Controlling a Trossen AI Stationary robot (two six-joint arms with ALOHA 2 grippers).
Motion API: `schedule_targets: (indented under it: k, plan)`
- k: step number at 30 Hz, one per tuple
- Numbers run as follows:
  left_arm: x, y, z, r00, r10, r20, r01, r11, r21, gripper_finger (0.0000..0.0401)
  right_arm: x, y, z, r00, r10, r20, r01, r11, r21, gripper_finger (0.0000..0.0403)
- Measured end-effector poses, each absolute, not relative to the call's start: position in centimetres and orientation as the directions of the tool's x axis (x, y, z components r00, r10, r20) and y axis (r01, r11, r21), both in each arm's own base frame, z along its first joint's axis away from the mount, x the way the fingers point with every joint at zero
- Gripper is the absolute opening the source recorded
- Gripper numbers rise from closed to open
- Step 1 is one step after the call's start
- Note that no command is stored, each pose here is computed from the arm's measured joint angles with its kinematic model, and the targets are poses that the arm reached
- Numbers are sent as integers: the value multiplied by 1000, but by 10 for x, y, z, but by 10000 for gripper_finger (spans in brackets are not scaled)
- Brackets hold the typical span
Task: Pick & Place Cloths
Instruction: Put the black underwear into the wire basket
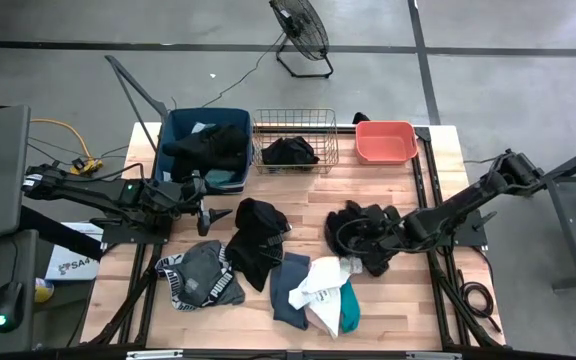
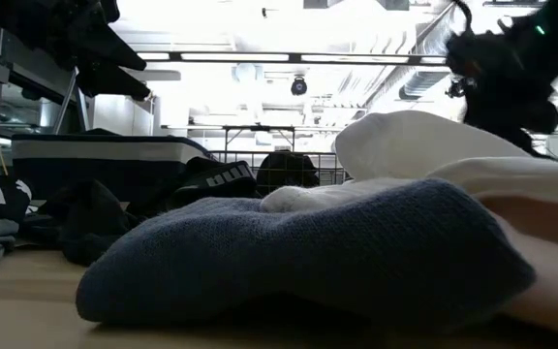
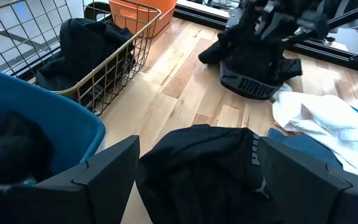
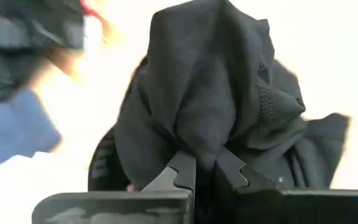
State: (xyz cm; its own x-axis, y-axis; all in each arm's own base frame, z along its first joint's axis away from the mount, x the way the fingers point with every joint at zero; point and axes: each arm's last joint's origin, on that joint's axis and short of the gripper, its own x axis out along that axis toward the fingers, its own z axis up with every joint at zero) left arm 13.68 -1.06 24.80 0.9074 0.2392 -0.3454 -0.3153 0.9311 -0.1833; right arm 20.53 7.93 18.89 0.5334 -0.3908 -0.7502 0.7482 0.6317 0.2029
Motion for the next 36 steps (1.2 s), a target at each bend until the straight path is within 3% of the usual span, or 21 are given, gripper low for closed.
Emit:
schedule_targets:
  k: [16, 36]
  plan:
    - [137, -11, 248, 907, 235, -350, -312, 932, -182, 316, 254, 53, 278, 680, -456, -574, 593, 803, 64, 8]
    - [136, -11, 247, 905, 236, -354, -314, 932, -180, 316, 284, -23, 333, 826, -427, -367, 452, 892, -21, 8]
